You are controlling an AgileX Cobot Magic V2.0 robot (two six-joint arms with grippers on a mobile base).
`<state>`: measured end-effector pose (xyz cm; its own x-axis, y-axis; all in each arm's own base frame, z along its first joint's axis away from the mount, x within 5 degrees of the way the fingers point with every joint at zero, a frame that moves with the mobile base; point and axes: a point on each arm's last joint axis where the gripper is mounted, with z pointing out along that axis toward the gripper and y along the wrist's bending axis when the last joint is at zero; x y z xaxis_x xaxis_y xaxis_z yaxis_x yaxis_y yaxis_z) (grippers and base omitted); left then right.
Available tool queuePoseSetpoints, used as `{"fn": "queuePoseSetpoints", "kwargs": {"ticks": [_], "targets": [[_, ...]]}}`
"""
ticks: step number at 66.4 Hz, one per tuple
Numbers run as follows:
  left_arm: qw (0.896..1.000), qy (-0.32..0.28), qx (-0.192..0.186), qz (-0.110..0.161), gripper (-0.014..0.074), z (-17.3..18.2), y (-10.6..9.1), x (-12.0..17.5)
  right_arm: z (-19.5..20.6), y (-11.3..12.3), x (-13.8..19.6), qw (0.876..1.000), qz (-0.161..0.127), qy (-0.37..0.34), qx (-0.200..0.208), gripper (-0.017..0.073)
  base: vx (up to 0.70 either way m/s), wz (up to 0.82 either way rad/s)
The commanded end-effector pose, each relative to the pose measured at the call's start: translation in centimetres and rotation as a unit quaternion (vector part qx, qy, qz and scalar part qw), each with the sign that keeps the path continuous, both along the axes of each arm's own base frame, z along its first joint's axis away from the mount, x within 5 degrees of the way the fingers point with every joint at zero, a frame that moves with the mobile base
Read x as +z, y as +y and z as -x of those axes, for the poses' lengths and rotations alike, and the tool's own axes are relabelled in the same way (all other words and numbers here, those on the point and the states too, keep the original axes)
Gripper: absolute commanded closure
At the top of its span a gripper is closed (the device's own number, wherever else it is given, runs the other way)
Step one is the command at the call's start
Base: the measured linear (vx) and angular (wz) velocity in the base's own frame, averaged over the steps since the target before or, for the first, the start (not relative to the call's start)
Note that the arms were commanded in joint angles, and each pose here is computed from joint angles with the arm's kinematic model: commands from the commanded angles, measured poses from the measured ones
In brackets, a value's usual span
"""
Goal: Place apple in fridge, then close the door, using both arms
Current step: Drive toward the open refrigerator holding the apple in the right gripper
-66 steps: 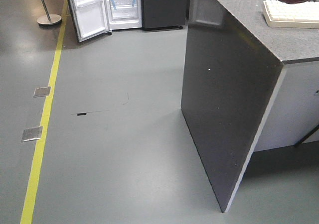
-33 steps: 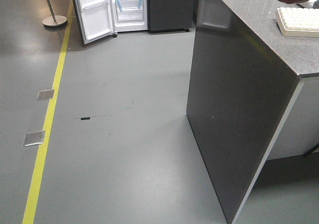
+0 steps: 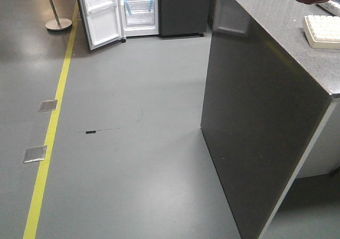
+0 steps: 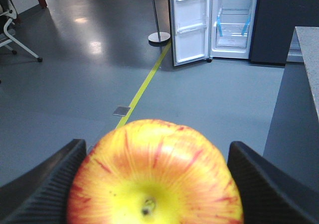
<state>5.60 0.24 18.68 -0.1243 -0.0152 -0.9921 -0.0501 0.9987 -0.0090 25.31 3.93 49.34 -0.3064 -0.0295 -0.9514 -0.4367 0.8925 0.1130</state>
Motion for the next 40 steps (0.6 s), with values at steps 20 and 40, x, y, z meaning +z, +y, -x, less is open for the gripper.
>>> {"fn": "queuePoseSetpoints", "kwargs": {"ticks": [20, 40], "targets": [[0.999, -0.039, 0.003, 0.003, 0.0601, -0.01, 0.03, 0.28, 1.09, -0.09, 2.24, 0.998, -0.020, -0.058, -0.012, 0.0419, 0.10, 0.02], [0.999, -0.039, 0.003, 0.003, 0.0601, -0.01, 0.03, 0.28, 1.09, -0.09, 2.24, 0.998, -0.020, -0.058, -0.012, 0.0419, 0.10, 0.04]]}}
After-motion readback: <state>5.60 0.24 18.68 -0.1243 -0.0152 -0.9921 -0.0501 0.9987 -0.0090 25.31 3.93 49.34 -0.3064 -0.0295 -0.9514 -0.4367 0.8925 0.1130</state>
